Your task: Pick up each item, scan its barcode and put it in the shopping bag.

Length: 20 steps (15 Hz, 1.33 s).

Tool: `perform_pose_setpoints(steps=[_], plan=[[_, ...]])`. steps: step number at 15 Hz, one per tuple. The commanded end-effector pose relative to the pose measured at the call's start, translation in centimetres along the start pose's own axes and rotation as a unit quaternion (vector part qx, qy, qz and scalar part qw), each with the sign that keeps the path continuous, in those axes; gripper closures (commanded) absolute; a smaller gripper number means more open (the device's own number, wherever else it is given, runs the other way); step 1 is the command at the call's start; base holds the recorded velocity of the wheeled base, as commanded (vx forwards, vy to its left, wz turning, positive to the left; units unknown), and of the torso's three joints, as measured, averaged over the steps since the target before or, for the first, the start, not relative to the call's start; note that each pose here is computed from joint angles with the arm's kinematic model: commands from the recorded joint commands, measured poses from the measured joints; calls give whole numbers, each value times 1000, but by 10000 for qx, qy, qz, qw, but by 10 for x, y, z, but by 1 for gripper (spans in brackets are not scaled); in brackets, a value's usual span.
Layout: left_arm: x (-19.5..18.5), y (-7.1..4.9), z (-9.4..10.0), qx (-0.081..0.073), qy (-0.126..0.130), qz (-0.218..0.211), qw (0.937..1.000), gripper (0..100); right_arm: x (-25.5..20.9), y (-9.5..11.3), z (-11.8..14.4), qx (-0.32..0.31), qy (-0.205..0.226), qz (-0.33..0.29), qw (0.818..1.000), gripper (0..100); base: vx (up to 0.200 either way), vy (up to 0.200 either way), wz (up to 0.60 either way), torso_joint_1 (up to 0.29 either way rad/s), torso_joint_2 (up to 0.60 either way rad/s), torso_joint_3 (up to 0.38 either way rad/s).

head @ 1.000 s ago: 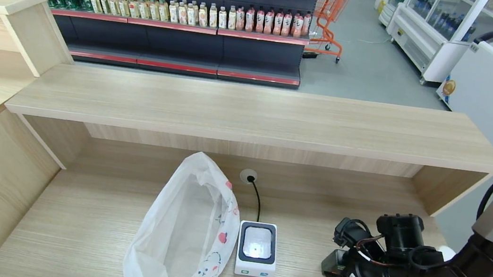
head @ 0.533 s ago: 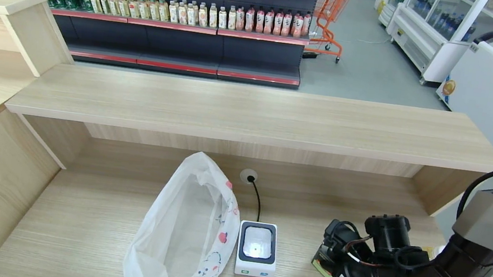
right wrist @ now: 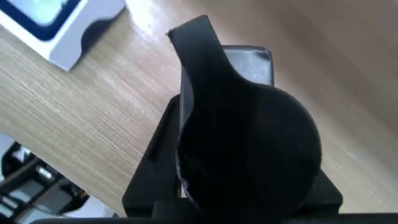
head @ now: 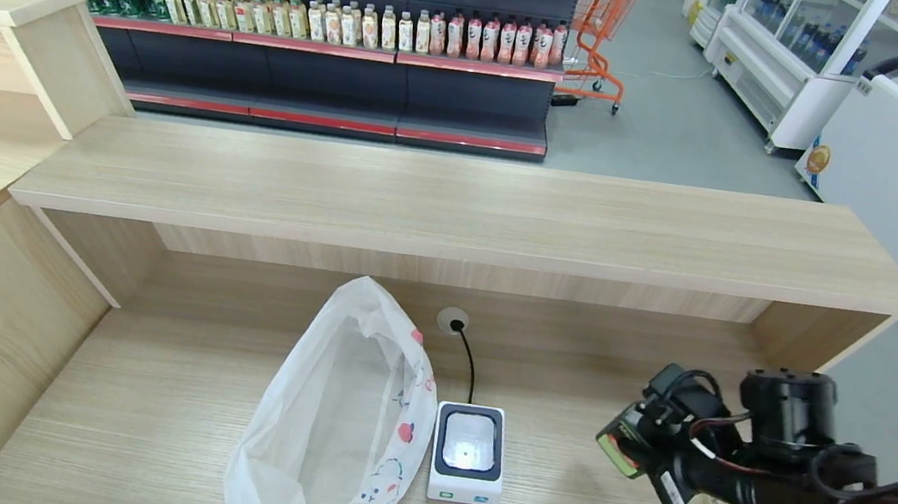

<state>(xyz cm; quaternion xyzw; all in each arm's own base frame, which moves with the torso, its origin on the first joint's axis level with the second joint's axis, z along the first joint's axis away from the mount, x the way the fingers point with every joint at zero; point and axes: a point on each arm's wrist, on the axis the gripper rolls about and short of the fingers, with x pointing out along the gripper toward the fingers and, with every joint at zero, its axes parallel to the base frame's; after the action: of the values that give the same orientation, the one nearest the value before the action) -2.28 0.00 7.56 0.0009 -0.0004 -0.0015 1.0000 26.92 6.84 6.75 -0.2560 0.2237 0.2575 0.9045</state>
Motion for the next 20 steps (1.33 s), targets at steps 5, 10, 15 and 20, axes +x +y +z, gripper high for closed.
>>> perform_pose_setpoints(steps=[5,10,15,20], plan=[[0,0,0,-1,-3,0,10000,0,-129,-2,27,-1557,-1401,-1242,9699,100,0,0,0,0,0,0],[0,0,0,-1,-3,0,10000,0,-133,4,22,-4866,-2995,107,8206,100,0,0,0,0,0,0],[0,0,0,-1,-3,0,10000,0,-84,50,-12,-7124,-4030,1528,5538,100,0,0,0,0,0,0],[0,0,0,-1,-3,0,10000,0,-51,84,-7,-7345,-4927,1815,4299,100,0,0,0,0,0,0]])
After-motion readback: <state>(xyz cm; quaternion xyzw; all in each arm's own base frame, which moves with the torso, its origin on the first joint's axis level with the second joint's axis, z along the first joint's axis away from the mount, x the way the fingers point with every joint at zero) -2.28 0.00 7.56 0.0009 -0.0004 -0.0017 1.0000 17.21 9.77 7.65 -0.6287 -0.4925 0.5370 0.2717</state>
